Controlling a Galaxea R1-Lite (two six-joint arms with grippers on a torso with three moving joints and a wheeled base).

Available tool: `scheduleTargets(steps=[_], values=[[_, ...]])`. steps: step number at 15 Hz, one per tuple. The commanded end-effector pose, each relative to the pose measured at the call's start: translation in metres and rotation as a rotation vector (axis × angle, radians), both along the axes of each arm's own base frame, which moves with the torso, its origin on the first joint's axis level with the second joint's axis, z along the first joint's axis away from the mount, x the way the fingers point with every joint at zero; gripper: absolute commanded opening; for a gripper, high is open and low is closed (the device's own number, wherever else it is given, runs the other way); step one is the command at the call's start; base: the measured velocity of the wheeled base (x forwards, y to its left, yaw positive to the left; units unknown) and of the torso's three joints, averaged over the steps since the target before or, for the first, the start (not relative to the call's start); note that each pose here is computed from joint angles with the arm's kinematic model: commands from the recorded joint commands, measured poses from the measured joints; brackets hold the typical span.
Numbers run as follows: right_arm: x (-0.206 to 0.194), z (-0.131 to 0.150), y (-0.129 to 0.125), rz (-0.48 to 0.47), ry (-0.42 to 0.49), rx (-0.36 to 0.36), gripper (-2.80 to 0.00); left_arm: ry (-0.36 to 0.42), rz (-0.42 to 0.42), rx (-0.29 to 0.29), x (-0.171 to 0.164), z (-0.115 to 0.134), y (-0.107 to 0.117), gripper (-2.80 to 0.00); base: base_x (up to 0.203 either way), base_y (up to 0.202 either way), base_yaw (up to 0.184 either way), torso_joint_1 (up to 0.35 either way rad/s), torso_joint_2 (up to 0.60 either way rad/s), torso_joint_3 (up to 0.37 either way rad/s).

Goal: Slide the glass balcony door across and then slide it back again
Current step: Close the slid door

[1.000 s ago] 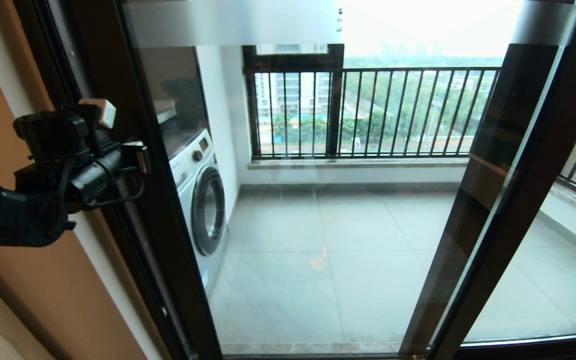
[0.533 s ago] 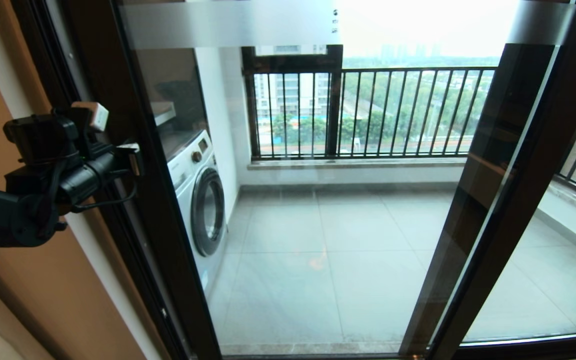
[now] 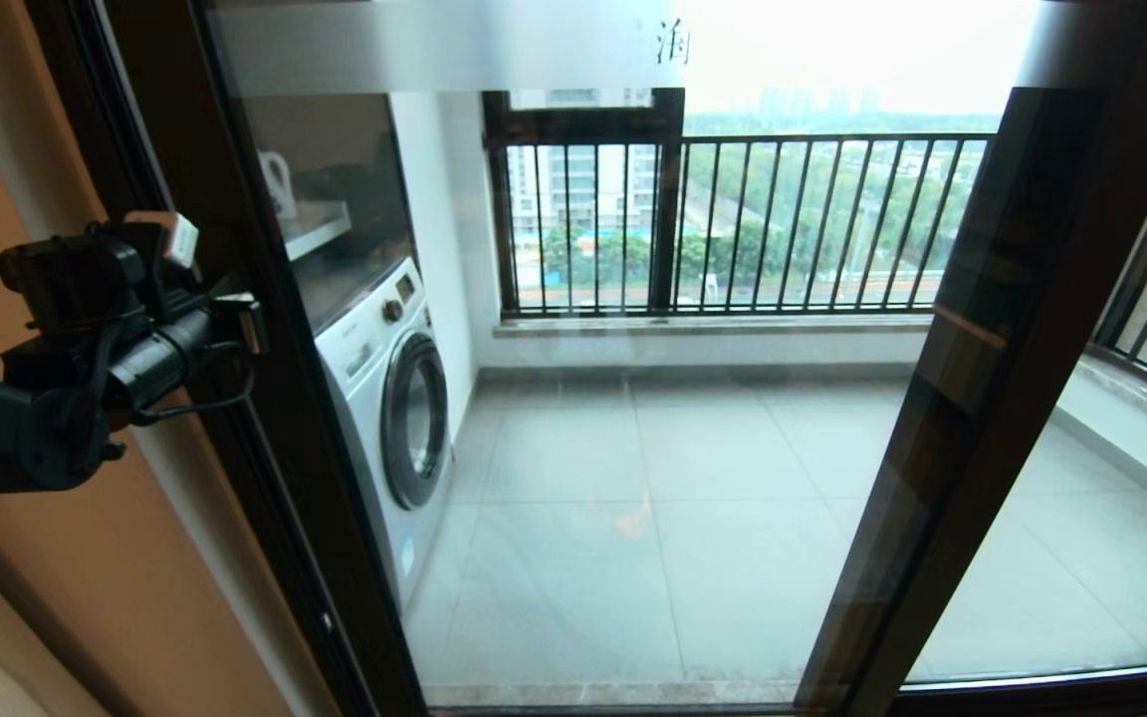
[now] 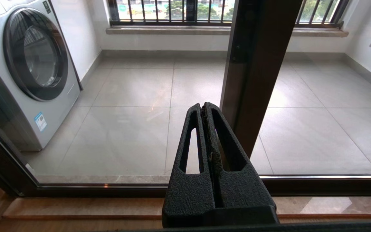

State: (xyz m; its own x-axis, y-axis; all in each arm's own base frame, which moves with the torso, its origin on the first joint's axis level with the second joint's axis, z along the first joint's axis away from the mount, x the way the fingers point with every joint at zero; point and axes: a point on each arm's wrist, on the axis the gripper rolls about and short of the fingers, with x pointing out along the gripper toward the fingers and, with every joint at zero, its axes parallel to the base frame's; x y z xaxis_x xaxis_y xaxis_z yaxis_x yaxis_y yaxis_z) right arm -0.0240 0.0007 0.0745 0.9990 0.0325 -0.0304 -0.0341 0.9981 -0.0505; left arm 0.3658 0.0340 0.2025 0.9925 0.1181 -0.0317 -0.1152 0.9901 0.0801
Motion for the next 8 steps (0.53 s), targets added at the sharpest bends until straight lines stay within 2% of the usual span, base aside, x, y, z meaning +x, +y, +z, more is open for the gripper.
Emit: scheduleTargets(steps=[1,8], values=[[0.000,0.000,0.000,0.001,0.002,-0.001,-2.80,-0.005,0.001,0.001,0.001,0.000,0.003,-2.80,0.000,0.000,0.000,0.000,0.00,0.000],[0.000,0.000,0.000,0.001,0.001,-0.001,-2.80,0.005,0.033,0.023,0.003,-0.004,0.017,-2.80,0.000,0.000,0.000,0.000,0.00,0.000]])
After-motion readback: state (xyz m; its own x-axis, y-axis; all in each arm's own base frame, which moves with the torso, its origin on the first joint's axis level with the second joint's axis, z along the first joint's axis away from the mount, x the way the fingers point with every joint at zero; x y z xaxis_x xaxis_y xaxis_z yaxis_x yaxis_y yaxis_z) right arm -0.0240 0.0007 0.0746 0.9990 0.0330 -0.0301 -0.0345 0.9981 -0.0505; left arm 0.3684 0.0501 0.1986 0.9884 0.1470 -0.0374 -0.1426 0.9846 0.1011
